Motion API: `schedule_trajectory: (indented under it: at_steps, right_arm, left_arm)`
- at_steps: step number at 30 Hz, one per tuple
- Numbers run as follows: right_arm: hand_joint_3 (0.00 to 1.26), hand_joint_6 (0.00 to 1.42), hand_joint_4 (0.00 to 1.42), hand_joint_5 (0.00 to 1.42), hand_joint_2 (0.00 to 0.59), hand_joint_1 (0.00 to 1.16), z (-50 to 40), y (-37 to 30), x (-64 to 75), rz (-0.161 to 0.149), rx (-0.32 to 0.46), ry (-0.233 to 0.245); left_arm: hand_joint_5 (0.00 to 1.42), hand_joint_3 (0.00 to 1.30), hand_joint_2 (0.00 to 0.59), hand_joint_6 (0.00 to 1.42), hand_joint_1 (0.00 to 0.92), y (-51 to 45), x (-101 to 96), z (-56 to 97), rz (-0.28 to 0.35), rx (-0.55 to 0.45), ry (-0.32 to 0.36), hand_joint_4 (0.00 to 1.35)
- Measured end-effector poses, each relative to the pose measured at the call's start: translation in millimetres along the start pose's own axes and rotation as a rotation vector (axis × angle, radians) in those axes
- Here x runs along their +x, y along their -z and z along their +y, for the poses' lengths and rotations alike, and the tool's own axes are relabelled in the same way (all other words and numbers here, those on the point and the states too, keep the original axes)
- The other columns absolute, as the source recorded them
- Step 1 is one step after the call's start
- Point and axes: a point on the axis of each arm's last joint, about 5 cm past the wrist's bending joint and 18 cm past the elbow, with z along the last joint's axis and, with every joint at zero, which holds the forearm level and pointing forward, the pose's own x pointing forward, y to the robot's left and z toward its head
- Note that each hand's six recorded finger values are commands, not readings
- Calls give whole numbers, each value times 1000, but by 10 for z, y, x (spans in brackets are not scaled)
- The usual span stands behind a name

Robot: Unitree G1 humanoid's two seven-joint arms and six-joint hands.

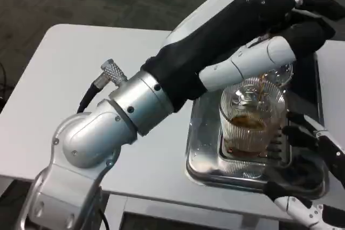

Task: Grasp the cup under the faucet to collect the drink, then remove the cup.

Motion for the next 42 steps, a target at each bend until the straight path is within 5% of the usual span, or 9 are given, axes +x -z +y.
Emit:
schedule_trajectory:
  at_steps: [19,25,42]
  right_arm:
    - [143,235,229,242,205,688,71,-14,125,-27,31,51]
    - [143,246,230,245,194,682,143,43,144,1,63,83]
    - [134,244,230,246,195,687,251,65,266,-13,103,126]
  left_arm:
    - [353,354,27,216,0,-1,-5,0,1,1,0,386]
    - [353,354,27,216,0,1,-7,-1,1,-1,-1,386]
    - [353,354,27,216,0,1,-8,0,3,6,-2,386]
